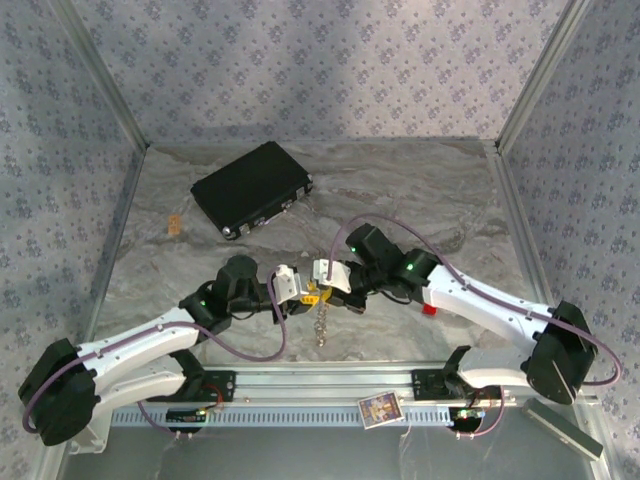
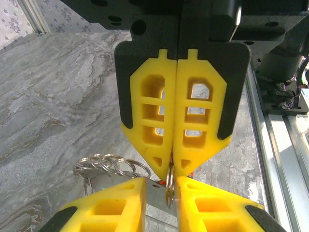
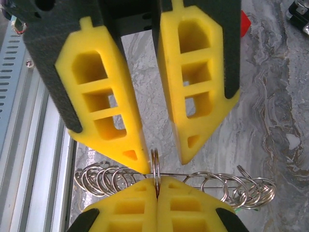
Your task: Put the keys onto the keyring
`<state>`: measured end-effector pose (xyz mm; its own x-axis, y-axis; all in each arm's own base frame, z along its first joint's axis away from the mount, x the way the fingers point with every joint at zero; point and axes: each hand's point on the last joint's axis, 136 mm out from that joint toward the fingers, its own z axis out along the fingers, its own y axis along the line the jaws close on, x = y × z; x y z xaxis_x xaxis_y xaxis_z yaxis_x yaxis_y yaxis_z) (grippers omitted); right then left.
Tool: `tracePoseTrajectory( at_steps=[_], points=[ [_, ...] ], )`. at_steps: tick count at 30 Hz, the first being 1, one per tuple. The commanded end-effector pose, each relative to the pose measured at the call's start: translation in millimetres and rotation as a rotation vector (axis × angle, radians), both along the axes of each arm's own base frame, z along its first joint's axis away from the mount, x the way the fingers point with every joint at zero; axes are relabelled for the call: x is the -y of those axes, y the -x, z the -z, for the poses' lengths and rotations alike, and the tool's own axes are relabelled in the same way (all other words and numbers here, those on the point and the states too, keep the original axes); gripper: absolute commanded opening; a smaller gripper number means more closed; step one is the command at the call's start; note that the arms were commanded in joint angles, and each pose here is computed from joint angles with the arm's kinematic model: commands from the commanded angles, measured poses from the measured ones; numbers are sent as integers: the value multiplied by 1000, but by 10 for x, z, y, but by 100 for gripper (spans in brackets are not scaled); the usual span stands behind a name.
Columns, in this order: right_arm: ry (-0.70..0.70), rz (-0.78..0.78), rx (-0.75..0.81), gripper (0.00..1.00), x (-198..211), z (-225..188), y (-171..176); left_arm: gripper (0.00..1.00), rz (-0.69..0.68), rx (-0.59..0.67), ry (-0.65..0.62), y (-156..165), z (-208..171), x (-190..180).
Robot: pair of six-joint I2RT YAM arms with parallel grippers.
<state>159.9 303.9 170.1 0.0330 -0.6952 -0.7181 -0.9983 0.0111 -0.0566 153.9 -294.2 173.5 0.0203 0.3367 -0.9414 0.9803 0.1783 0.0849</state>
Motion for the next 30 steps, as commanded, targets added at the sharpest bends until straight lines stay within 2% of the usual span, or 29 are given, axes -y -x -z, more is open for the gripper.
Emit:
tracePoseTrajectory(
  at_steps=[1, 6, 11, 12, 15, 16, 21, 30],
  points=[
    [-20, -32, 32, 0, -67, -155, -4, 20, 42, 20, 19, 36, -117, 60],
    [-30, -44, 34, 0, -90, -184, 13, 14, 52, 13, 16, 51, -108, 65],
    [-57, -43, 30, 0, -92, -225, 45, 2, 55, 23, 21, 64, -114, 54],
    [-69, -36, 31, 5, -85, -233, 42, 0, 54, 25, 25, 66, -121, 51],
    [-130, -1, 13, 21, -34, -235, 24, 0, 48, 34, 63, 75, -159, 39],
    [-164, 13, 3, 23, -18, -257, 15, 0, 45, 38, 86, 79, -186, 39],
    [-286, 27, -57, 25, 12, -324, 50, 0, 55, 26, 171, 124, -263, 49],
    [-297, 47, -93, 24, 5, -167, 23, 0, 77, 34, 216, 162, -316, 61]
  ],
)
